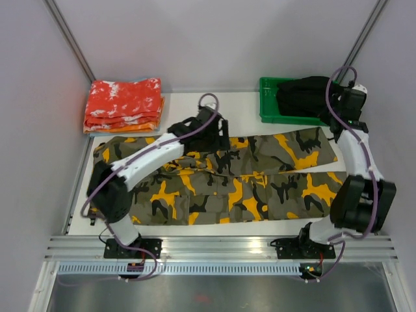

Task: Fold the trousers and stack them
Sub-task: Flatten the trousers out

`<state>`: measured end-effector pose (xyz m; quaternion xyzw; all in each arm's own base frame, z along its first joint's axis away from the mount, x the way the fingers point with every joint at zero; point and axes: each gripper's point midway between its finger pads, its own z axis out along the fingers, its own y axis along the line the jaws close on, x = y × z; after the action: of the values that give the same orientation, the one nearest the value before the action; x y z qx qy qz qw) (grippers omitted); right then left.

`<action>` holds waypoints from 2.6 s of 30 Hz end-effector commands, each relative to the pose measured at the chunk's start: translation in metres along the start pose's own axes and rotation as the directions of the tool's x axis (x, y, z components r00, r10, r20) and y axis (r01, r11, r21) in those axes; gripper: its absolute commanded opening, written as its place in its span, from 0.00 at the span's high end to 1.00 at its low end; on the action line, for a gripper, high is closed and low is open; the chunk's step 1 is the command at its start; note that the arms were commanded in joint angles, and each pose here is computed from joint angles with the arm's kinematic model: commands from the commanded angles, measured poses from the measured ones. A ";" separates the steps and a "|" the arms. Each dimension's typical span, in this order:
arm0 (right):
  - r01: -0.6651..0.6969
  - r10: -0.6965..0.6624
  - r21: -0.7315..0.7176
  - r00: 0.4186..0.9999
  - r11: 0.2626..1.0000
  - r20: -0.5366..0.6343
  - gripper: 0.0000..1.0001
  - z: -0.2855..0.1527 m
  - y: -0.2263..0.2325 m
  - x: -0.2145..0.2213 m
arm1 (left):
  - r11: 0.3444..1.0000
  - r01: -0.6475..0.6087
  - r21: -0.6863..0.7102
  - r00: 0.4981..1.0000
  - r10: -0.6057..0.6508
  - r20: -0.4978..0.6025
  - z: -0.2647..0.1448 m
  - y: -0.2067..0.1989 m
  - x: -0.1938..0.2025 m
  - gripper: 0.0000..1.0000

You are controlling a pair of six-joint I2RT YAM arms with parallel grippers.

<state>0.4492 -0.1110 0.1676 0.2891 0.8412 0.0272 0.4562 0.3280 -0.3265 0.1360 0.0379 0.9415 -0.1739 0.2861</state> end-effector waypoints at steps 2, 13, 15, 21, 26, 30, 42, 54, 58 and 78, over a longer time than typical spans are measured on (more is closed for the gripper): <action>0.073 -0.066 -0.209 0.997 0.975 0.038 0.73 -0.064 0.061 0.008 | 0.950 0.286 -0.122 0.945 -0.259 0.200 -0.074 0.072 -0.033 0.14; 0.026 -0.075 -0.381 0.991 0.924 -0.114 1.00 -0.136 0.074 0.119 | 0.498 0.834 -0.236 0.543 -0.669 0.508 -0.135 0.282 0.056 0.54; 0.027 -0.081 -0.399 0.990 0.916 -0.119 1.00 -0.145 0.075 0.127 | 0.412 0.885 -0.216 0.458 -0.691 0.559 -0.137 0.298 0.067 0.81; 0.035 -0.125 -0.406 0.972 0.913 -0.197 1.00 -0.144 0.071 0.155 | 0.222 0.951 -0.216 0.302 -0.819 0.487 -0.093 0.327 0.111 0.98; 0.043 -0.141 -0.377 0.962 0.925 -0.235 1.00 -0.136 0.068 0.163 | 0.194 0.944 -0.266 0.303 -0.832 0.466 -0.083 0.339 0.117 0.98; 0.012 -0.108 -0.372 0.965 0.928 -0.241 1.00 -0.137 0.068 0.164 | 0.109 0.964 -0.242 0.216 -0.853 0.476 -0.077 0.356 0.134 0.98; 0.026 -0.112 -0.280 0.949 0.960 -0.296 0.98 -0.133 0.046 0.181 | -0.006 0.948 -0.319 0.169 -0.837 0.520 -0.091 0.407 0.155 0.98; -0.002 -0.056 -0.210 0.961 0.978 -0.270 0.94 -0.117 0.045 0.169 | 0.157 0.946 -0.282 0.291 -0.794 0.534 -0.119 0.438 0.111 0.98; 0.008 -0.047 -0.156 0.968 0.988 -0.247 0.84 -0.112 0.040 0.160 | 0.320 0.928 -0.190 0.371 -0.756 0.539 -0.139 0.426 0.069 0.97; -0.488 0.446 0.505 0.870 0.712 0.211 0.02 -0.148 -0.137 0.103 | 0.518 0.855 -0.020 0.467 -0.754 0.462 -0.184 0.343 0.043 0.00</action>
<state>0.2625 -0.1164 0.1371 0.5401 0.7580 -0.0389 0.3637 0.2573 0.0751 0.1556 -0.5109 0.7612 -0.1480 0.3711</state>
